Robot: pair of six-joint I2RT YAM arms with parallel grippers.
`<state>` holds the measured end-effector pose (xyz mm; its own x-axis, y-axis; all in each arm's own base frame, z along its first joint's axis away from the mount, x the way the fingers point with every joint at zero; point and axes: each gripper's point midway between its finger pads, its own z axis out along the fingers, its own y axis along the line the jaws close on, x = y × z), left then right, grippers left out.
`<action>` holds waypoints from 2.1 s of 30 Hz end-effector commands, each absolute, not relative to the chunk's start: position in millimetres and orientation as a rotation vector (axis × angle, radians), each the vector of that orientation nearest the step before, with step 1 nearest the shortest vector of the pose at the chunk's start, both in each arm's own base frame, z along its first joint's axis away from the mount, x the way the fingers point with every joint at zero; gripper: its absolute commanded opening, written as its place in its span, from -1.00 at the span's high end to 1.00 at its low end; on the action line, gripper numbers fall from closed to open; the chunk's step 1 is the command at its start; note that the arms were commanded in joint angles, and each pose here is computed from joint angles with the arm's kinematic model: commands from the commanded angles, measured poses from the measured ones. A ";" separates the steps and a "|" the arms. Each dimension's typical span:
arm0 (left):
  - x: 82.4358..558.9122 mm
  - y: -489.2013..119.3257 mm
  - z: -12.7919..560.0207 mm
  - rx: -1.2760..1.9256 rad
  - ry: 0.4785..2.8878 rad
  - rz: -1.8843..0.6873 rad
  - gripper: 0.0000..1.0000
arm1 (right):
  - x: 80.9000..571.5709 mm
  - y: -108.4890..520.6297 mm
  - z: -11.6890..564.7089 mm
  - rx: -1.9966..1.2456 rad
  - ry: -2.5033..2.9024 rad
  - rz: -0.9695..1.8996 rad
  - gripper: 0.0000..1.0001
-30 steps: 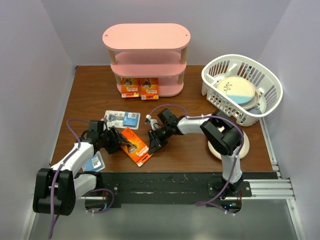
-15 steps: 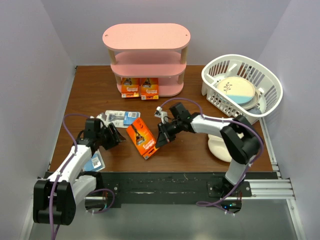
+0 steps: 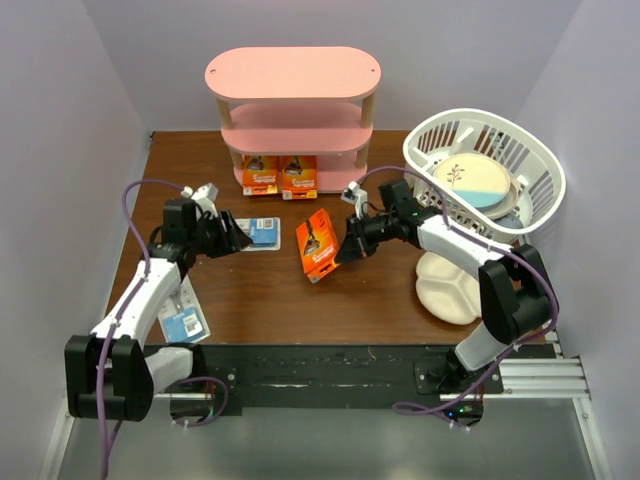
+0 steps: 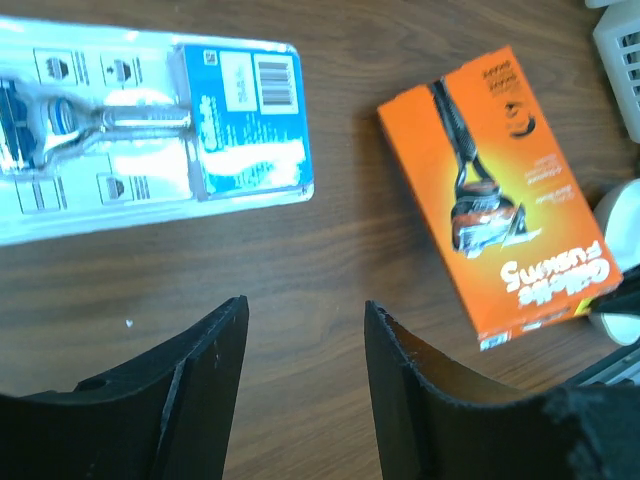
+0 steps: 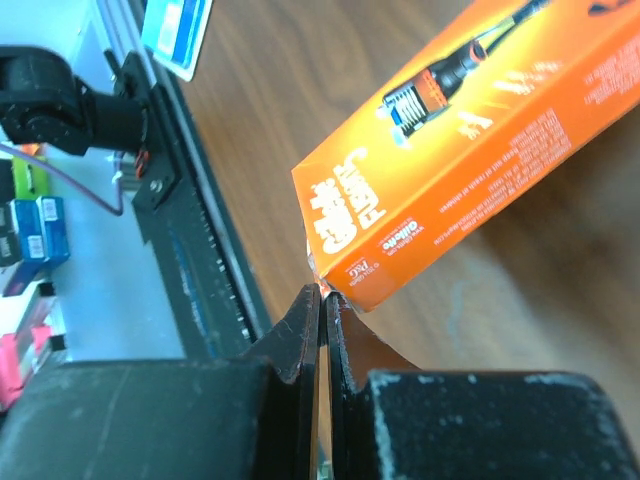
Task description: Place and organize the shaving razors onto the shelf
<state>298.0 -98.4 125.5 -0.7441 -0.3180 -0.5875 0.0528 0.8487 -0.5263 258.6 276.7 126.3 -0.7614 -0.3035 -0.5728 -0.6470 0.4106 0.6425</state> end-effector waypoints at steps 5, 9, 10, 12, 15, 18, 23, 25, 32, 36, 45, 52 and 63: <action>326.6 -100.2 151.3 -0.071 2.235 -0.685 -0.08 | 322.6 262.3 156.3 -0.821 2.133 1.253 1.00; 329.6 -99.2 147.2 -0.068 2.237 -0.675 -0.08 | 344.9 256.9 159.1 -0.786 2.124 1.228 1.00; 330.0 -99.3 145.6 -0.070 2.237 -0.676 -0.08 | 352.4 255.8 164.4 -0.776 2.111 1.218 1.00; 334.8 -99.5 147.3 -0.070 2.214 -0.676 -0.08 | 363.1 251.1 163.9 -0.740 2.119 1.218 1.00; 340.2 -97.9 146.8 -0.069 2.198 -0.665 -0.07 | 381.6 248.0 170.2 -0.732 2.093 1.204 1.00; 343.0 -96.3 145.5 -0.045 2.207 -0.646 -0.07 | 397.6 245.1 168.1 -0.712 2.092 1.194 1.00; 342.0 -97.9 135.7 -0.003 2.246 -0.649 -0.06 | 426.2 234.6 165.5 -0.633 2.093 1.183 1.00; 340.3 -100.2 133.8 -0.006 2.253 -0.669 -0.05 | 432.5 230.7 168.6 -0.620 2.086 1.174 1.00; 340.1 -98.7 140.5 -0.012 2.218 -0.658 -0.04 | 432.2 226.0 178.6 -0.579 2.082 1.198 1.00; 340.3 -97.9 138.7 -0.016 2.213 -0.652 -0.04 | 423.0 225.6 191.5 -0.590 2.061 1.207 1.00; 342.4 -99.4 141.9 -0.015 2.197 -0.663 -0.04 | 417.6 223.9 207.1 -0.595 2.031 1.196 1.00; 338.2 -97.8 148.2 -0.002 2.183 -0.651 -0.04 | 424.4 225.3 212.4 -0.577 1.998 1.198 1.00; 338.2 -90.5 147.1 -0.010 2.191 -0.630 -0.04 | 450.7 229.8 183.9 -0.496 2.024 1.224 1.00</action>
